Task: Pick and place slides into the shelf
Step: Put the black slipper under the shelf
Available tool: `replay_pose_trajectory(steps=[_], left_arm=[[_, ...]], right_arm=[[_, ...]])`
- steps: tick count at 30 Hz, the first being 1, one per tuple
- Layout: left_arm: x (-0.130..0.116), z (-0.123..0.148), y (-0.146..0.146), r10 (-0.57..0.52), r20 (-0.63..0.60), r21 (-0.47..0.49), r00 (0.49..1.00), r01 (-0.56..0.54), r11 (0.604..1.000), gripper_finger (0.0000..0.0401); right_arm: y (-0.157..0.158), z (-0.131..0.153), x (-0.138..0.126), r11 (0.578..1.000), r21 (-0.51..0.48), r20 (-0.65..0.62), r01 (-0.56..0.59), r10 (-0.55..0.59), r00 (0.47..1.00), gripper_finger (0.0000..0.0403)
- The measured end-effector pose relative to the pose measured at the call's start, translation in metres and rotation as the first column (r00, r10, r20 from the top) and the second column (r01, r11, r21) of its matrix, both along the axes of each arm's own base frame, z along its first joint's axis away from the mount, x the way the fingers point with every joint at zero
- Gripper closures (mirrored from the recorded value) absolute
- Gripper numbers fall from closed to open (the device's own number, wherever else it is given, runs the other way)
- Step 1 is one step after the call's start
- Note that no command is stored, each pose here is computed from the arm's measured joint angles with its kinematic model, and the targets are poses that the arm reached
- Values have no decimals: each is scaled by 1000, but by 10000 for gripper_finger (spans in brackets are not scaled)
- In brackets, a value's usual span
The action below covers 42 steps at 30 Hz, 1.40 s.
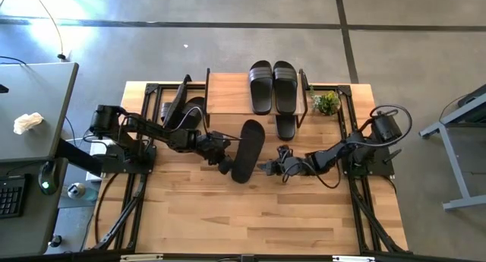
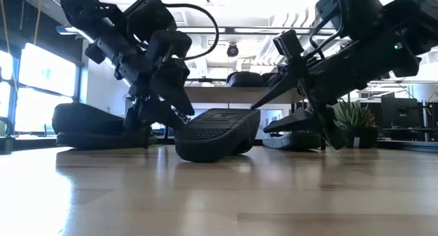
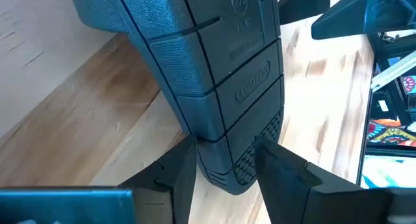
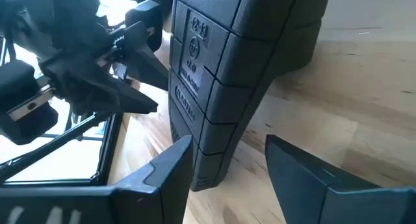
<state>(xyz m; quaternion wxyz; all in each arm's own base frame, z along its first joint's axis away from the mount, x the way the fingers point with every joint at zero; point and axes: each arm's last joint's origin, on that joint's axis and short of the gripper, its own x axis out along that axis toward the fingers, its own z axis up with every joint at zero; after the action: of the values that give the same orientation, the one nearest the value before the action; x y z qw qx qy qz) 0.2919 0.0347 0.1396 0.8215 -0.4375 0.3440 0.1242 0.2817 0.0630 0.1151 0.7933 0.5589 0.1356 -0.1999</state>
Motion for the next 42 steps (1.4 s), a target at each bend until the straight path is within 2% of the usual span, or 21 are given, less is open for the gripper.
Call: replay_pose_trajectory(steps=[14, 20, 25, 33, 37, 42], left_arm=[[4, 4, 1, 37, 55, -30, 998, -36, 999, 263], [3, 4, 0, 41, 42, -35, 998, -40, 999, 263], [2, 2, -1, 48, 17, -54, 999, -47, 997, 263], [2, 1, -12, 37, 3, -31, 999, -37, 999, 263], [2, 0, -13, 34, -7, -30, 999, -34, 999, 263], [2, 1, -14, 1, -3, -62, 1000, -2, 998, 263]], right_arm=[[-12, 4, 12, 999, 10, 3, -45, 45, 999, 222], [-10, -13, 31, 999, 24, -46, -48, 49, 998, 222], [-3, -16, 42, 999, -29, -34, -36, 35, 999, 222], [-3, -11, 51, 995, -86, -30, -50, 47, 998, 225], [0, -8, 54, 993, -108, -17, -48, 46, 999, 254], [8, -6, 52, 990, -130, -8, -50, 50, 999, 317]])
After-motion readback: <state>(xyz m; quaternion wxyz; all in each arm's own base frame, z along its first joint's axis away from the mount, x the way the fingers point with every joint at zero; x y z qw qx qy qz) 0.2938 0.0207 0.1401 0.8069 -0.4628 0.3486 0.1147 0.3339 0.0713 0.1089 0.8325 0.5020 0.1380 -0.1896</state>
